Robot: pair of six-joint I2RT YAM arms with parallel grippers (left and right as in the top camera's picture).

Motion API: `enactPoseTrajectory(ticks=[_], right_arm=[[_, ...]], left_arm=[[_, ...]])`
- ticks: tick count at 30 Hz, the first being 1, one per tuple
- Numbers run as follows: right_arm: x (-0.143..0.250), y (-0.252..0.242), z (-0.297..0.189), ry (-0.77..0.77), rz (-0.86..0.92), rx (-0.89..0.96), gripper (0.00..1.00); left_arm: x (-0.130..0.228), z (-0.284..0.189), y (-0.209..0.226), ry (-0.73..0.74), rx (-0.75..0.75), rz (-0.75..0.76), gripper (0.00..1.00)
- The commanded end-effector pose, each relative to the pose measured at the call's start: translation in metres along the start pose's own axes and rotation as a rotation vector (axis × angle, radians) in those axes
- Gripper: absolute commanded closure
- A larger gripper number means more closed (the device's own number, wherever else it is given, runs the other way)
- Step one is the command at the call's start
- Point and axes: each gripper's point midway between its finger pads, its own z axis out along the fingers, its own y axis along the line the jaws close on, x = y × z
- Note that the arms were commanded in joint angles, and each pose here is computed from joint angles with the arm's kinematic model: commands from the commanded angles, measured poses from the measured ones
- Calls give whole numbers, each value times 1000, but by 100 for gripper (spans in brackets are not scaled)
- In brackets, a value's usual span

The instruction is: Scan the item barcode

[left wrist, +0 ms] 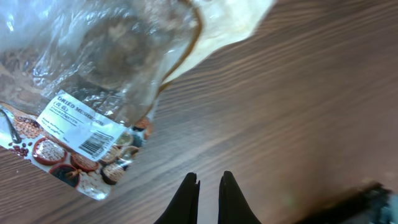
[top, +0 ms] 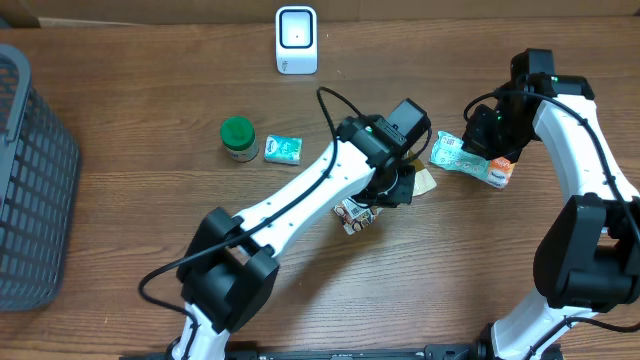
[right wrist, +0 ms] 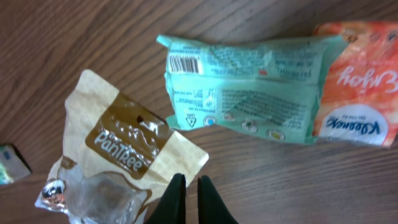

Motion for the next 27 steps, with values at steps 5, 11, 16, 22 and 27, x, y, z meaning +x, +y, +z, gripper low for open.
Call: enactPoseTrajectory(ticks=[5,11,16,22,27], right_arm=[[-4,10,-14,-31,-54,-29,92],[-3,9,-14,-24,-56,-26,92],[-3,9,-14,-25,-56,-27,91],[2,26,-14,-7,-205,-118,85],[4,51,-16,-17,-334,-219,66]], left_arm=[[8,49,43,103,-163,-21,96],[5,60,59,97,-239,-23,96],[-2,53,84,80,-328,-4,96],[-15,33,130,25,-545,22,96],[-25,19,133,-22,-575,34,96]])
